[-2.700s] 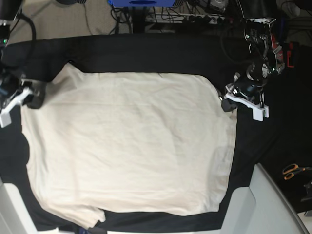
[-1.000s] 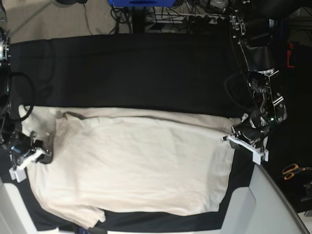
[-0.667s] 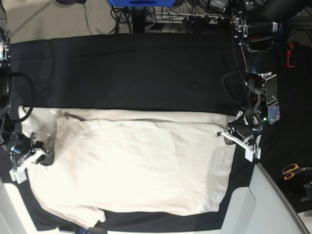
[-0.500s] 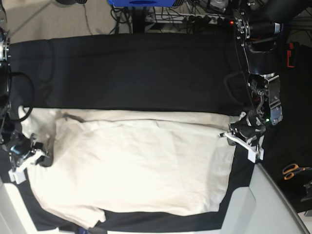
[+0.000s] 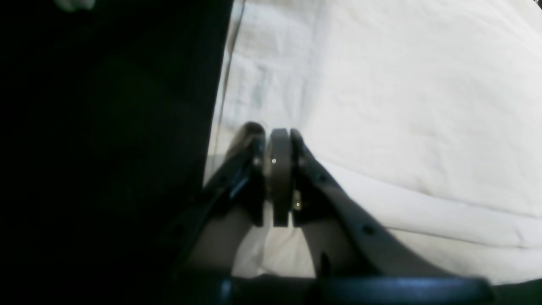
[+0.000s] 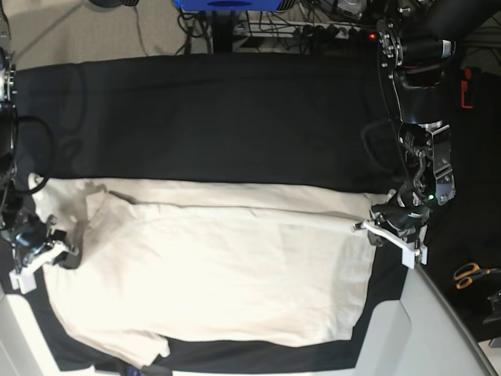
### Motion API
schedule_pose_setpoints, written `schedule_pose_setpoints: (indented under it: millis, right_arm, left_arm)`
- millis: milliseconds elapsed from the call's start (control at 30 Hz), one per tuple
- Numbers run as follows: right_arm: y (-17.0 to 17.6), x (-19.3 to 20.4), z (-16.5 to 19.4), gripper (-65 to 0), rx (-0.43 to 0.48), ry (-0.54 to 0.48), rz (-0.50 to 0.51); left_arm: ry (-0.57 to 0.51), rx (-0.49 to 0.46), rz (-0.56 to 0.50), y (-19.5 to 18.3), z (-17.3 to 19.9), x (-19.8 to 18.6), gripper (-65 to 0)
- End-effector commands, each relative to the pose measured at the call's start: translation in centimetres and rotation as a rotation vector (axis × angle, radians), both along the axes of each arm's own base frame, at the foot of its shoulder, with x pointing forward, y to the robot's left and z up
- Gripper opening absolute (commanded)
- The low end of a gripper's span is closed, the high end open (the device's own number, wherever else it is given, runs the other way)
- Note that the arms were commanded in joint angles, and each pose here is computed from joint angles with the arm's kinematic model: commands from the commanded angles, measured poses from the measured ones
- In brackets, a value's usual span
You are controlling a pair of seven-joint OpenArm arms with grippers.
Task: Fold the T-shirt properly
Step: 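Lift the grasped edge and fold it over the shirt body, then open both grippers to release the folded edge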
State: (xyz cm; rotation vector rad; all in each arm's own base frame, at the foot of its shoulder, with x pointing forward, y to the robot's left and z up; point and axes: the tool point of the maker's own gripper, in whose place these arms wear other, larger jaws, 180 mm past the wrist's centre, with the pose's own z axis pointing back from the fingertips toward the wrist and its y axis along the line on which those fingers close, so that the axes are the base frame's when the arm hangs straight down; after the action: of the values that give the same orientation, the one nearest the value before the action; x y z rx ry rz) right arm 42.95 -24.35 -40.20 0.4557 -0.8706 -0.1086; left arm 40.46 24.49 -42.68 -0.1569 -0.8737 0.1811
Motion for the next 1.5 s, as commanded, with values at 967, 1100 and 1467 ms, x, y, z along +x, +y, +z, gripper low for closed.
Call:
schedule_pose_setpoints:
  millis: [967,1100,1467]
  right_arm:
    - [-1.8,3.4,4.0,-64.8,0.027,-0.158,-0.078]
    - [-2.0,3.6,4.3,-62.0,0.029,-0.183,-0.097]
    - [-4.7,3.3,5.4,-22.8,0.077,-0.23,-0.199]
  left_arm:
    - [-0.119,-0.001,0.06,2.3,1.9,3.0,-65.0]
    - [-0.125,-0.001,0.065,2.5,2.1,3.1,-65.0]
    - [-0.207,0.007,0.074,3.3,5.7,5.5,-17.3]
